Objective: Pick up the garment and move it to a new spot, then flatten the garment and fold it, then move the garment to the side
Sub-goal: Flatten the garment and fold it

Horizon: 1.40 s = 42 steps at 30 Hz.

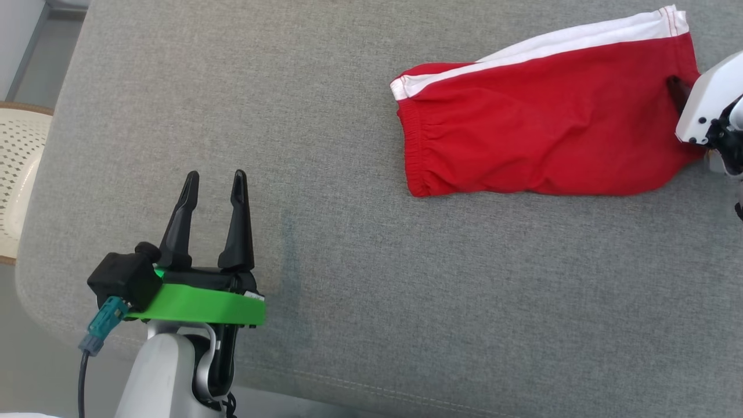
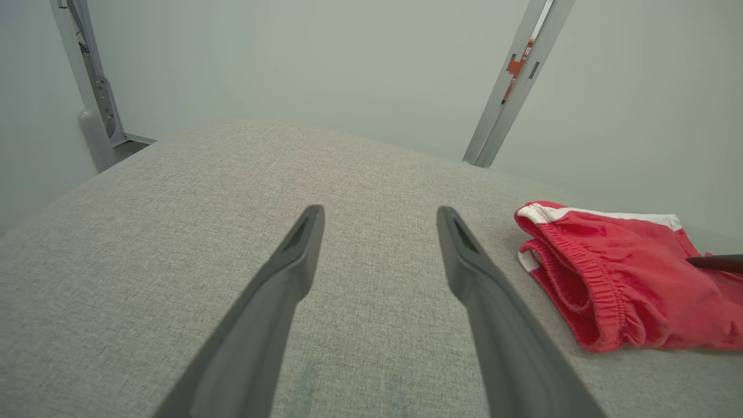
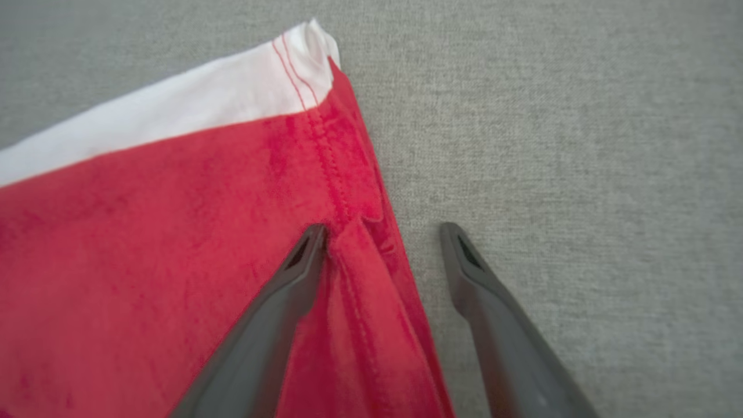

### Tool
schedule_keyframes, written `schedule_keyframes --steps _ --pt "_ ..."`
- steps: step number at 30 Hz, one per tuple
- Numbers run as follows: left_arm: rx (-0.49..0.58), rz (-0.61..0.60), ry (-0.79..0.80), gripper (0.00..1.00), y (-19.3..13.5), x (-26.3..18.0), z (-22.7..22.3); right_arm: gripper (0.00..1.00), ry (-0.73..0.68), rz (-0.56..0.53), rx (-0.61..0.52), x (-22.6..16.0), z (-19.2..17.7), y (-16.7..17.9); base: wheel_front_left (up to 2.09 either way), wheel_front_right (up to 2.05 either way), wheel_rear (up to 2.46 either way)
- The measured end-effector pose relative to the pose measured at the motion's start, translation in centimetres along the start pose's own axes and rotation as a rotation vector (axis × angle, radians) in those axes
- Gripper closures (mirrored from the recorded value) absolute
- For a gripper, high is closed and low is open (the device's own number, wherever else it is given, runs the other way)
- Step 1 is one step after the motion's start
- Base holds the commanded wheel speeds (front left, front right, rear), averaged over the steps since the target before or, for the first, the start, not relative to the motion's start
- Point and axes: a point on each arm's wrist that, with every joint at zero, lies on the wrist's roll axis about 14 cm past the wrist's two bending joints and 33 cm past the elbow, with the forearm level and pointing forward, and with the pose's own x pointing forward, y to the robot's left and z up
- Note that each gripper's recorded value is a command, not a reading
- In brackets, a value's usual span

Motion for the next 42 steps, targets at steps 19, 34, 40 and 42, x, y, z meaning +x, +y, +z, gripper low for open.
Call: schedule_keyframes --steps 19,34,40,42 --pt "-0.034 -0.066 -0.007 0.00 -2.5 -0.6 0.2 1.00 -0.104 -0.153 -0.124 -5.3 0.7 -5.5 0.00 0.00 0.00" --pt "-0.060 -0.145 -0.039 0.00 -5.3 -2.1 1.6 1.00 -0.279 -0.222 -0.287 -12.3 6.6 -4.2 0.00 0.00 0.00" --pt "-0.061 -0.126 -0.051 0.00 -4.6 -2.6 2.1 1.00 -0.276 -0.064 -0.301 -11.4 6.0 3.8 0.00 0.00 0.00" --pt "-0.060 -0.120 -0.052 0.00 -4.4 -2.8 2.1 1.00 -0.265 -0.031 -0.304 -11.0 5.7 5.7 0.00 0.00 0.00"
